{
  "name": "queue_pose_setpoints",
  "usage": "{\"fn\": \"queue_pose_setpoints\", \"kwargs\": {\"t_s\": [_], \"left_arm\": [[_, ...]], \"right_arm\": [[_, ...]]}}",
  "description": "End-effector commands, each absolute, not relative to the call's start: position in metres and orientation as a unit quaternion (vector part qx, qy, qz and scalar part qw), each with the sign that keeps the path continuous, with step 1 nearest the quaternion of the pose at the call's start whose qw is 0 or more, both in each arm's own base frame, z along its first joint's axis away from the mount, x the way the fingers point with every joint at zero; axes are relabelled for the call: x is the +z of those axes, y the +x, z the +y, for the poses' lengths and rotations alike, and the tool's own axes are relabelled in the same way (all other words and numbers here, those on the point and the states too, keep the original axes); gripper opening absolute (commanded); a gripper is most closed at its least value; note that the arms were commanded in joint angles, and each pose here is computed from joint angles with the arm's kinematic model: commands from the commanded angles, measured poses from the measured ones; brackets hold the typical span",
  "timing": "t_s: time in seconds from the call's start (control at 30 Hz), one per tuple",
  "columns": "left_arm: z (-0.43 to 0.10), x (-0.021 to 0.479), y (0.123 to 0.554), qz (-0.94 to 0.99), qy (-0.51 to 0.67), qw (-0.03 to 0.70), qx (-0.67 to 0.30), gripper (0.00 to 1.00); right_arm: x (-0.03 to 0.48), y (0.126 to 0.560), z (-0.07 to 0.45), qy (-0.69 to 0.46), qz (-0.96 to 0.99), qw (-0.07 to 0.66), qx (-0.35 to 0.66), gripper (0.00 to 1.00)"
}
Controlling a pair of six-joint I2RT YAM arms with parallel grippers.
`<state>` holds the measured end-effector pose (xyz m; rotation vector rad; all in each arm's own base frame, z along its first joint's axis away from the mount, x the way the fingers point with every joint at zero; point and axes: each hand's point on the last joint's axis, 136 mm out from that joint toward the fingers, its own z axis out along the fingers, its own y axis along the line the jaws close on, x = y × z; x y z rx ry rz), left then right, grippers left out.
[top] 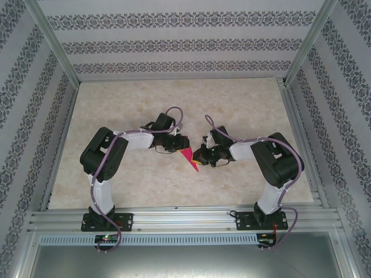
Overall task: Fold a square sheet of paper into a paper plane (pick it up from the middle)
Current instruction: Fold the wing for the fifth time at the center of the table.
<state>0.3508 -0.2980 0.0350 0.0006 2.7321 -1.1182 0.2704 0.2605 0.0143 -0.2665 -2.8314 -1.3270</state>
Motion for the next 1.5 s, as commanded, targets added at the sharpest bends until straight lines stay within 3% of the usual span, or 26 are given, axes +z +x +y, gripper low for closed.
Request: {"fn": "queue_pose_setpoints", "kwargs": {"t_s": [0.0,0.53,0.73,1.0,1.47], "left_arm": [[-0.290,0.026,0.370,0.921,-0.016,0.125,-0.369,0.32],[-0.232,0.021,0.404,0.918,-0.058,0.137,-0.368,0.35],[-0.221,0.049,0.414,0.914,-0.052,0.166,-0.365,0.36],[-0.254,0.089,0.399,0.895,-0.018,0.175,-0.410,0.38],[-0.320,0.047,0.358,0.907,0.017,0.122,-0.404,0.36]], "right_arm": [[-0.037,0.229,0.229,-0.117,-0.940,0.067,-0.314,0.00],[-0.044,0.223,0.225,-0.107,-0.944,0.080,-0.302,0.00],[-0.039,0.229,0.232,-0.107,-0.940,0.077,-0.316,0.00],[-0.035,0.233,0.235,-0.108,-0.938,0.072,-0.322,0.00],[-0.029,0.237,0.238,-0.110,-0.934,0.064,-0.333,0.00]]}}
